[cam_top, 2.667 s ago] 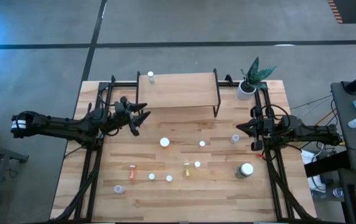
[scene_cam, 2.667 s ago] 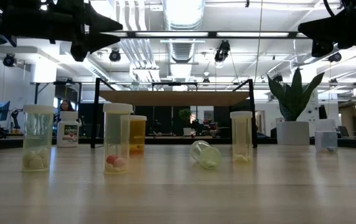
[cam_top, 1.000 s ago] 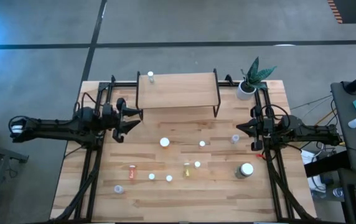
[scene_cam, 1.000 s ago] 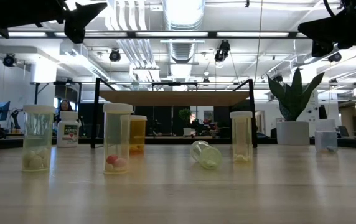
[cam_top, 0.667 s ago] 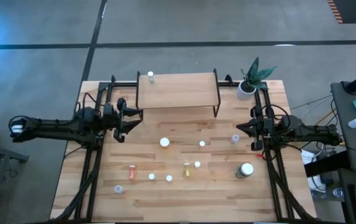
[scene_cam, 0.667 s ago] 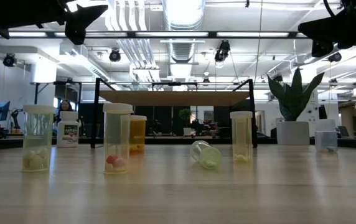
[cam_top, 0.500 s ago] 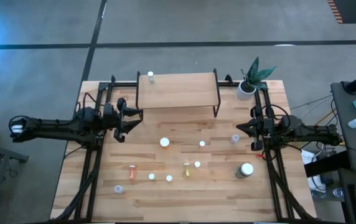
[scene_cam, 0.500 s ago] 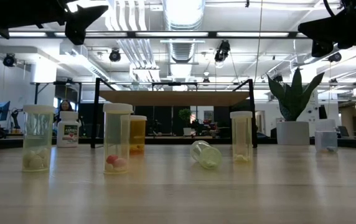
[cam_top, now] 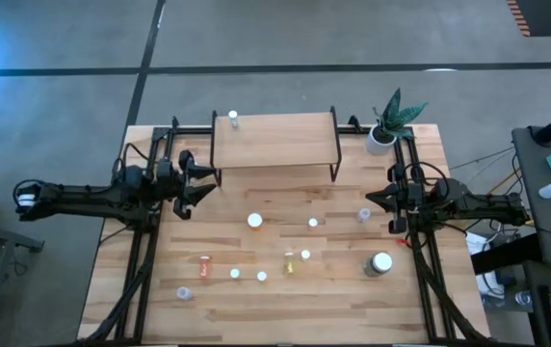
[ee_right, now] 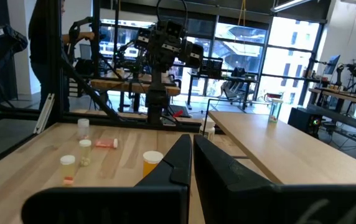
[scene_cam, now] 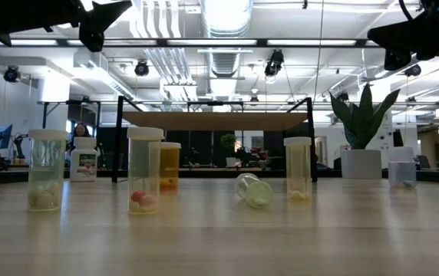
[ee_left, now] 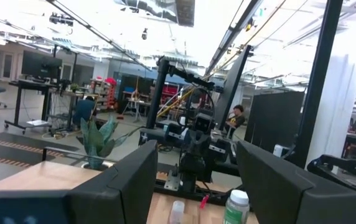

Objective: Pick and place medicine bottles onto shelf by color
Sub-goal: Put the right pink medicine bottle on the shelf

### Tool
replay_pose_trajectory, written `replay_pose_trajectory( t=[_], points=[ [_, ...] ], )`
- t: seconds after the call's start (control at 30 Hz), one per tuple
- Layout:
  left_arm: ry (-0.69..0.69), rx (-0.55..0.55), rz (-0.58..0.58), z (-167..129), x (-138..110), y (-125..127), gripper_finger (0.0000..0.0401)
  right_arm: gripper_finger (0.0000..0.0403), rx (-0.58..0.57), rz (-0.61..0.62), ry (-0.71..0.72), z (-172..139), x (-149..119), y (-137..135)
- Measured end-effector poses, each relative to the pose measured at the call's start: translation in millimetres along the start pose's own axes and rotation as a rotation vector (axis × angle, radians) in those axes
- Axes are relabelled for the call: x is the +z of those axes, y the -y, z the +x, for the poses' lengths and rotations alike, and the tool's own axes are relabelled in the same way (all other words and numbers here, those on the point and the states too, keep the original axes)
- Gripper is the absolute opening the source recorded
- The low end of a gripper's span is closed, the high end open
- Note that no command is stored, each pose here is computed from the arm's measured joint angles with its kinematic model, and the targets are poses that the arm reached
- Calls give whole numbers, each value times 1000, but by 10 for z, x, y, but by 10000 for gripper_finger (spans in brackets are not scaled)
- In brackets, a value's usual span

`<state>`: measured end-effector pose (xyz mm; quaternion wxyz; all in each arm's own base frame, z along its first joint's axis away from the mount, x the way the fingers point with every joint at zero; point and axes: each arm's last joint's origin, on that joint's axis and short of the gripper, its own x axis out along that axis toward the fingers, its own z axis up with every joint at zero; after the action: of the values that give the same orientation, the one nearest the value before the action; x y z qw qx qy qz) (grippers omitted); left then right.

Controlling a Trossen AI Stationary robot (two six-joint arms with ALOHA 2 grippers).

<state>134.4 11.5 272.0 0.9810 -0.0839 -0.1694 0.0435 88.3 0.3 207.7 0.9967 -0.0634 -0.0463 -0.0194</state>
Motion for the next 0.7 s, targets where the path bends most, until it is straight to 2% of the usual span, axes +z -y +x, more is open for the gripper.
replay_pose_trajectory(
  t=[0.5, 0.7],
  points=[
    [-26, 5, 1, 27, -47, -7, 203, 9, -1, -10, 2, 0, 2, 0],
    [-92, 16, 3, 61, -188, -30, 203, 9, -18, -31, 121, -7, 117, 16]
  ],
)
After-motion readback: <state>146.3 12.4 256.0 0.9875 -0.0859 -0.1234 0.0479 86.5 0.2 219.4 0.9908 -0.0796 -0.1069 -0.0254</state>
